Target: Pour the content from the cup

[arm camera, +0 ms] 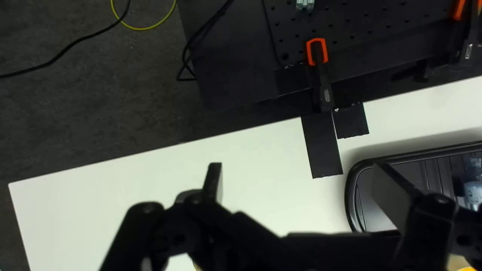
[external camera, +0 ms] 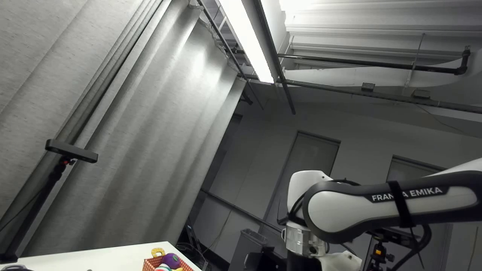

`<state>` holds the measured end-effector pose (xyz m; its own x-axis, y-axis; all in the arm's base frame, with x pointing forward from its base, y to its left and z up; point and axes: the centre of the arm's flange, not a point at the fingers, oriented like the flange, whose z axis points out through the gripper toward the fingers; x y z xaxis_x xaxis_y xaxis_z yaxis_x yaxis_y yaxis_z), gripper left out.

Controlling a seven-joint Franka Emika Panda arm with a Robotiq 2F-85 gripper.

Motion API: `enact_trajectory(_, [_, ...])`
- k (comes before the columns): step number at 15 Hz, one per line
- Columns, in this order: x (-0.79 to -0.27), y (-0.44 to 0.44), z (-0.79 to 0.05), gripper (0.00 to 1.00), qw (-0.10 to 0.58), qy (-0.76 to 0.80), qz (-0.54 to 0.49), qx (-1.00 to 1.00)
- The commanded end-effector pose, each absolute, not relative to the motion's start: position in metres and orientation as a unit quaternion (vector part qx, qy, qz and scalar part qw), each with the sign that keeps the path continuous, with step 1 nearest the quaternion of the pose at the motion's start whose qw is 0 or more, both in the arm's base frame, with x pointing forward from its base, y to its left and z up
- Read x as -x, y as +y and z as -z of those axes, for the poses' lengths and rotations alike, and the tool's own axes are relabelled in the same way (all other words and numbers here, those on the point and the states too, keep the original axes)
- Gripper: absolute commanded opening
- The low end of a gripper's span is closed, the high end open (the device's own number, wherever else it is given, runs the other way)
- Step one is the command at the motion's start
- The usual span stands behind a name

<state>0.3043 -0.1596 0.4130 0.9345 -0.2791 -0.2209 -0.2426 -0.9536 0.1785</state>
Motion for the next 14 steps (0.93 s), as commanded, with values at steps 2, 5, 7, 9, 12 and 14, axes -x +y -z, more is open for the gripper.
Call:
enact_trajectory(2, [-0.312,-0.155,-0.411,1.00,0.081,-0.126,0.114,-0.982])
enact_trajectory(5, [-0.326,-0.147,-0.406,1.00,0.086,-0.109,0.098,-0.985])
enact_trajectory(7, [-0.337,-0.137,-0.403,1.00,0.085,-0.093,0.083,-0.989])
enact_trajectory(9, [-0.350,-0.123,-0.398,1.00,0.084,-0.073,0.066,-0.992])
enact_trajectory(12, [-0.370,-0.093,-0.392,1.00,0.080,-0.037,0.043,-0.995])
enact_trajectory(14, [-0.385,-0.072,-0.388,1.00,0.075,-0.012,0.031,-0.997])
